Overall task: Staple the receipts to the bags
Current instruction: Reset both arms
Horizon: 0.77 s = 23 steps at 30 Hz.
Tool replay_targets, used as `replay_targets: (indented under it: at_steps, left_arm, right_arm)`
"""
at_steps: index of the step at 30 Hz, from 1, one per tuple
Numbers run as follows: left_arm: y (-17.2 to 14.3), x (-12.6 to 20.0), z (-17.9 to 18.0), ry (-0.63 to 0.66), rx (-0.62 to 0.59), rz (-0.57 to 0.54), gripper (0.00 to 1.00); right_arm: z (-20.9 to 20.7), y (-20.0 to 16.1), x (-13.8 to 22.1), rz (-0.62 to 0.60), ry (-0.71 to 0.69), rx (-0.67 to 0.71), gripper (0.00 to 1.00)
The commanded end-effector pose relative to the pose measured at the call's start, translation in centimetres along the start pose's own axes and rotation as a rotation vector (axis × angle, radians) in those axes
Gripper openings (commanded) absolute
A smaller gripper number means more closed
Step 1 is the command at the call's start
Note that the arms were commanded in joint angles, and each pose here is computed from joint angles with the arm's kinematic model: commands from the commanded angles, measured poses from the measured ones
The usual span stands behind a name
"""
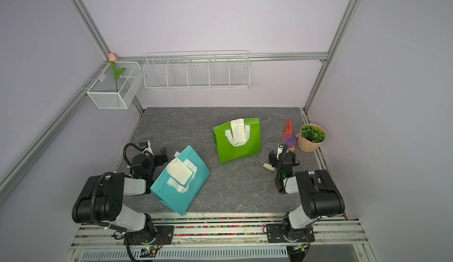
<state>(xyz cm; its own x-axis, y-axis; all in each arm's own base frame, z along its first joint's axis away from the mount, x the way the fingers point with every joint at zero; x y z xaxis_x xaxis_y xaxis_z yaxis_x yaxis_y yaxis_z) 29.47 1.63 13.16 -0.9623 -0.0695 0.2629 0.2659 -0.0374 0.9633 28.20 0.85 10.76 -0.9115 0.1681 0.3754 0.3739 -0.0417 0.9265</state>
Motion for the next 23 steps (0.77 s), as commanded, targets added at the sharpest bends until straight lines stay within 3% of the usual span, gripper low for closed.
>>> replay_targets:
  at_steps: [1,23]
  left_arm:
    - [1.1,-0.6,-0.04,0.044,0.007,-0.028,0.99]
    - [1.09,-0.56,-0.09,0.041,0.009,-0.034,0.99]
  right_arm:
    - [-0.34,2.4,-0.8,-0.078,0.022,-0.045,0.89]
    - [-0.68,2.47,-0.98,-0.054,0.042,-0.061,0.89]
Point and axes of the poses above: each gripper's point midway between its finger pads, its own x axis back along the fingers, its own z axis along the line the jaws close on, y = z × x, the point moved 10 cm from there along x, back along the fingers, and after that the axes turned 8 degrees about -x, right-handed, at the moved point
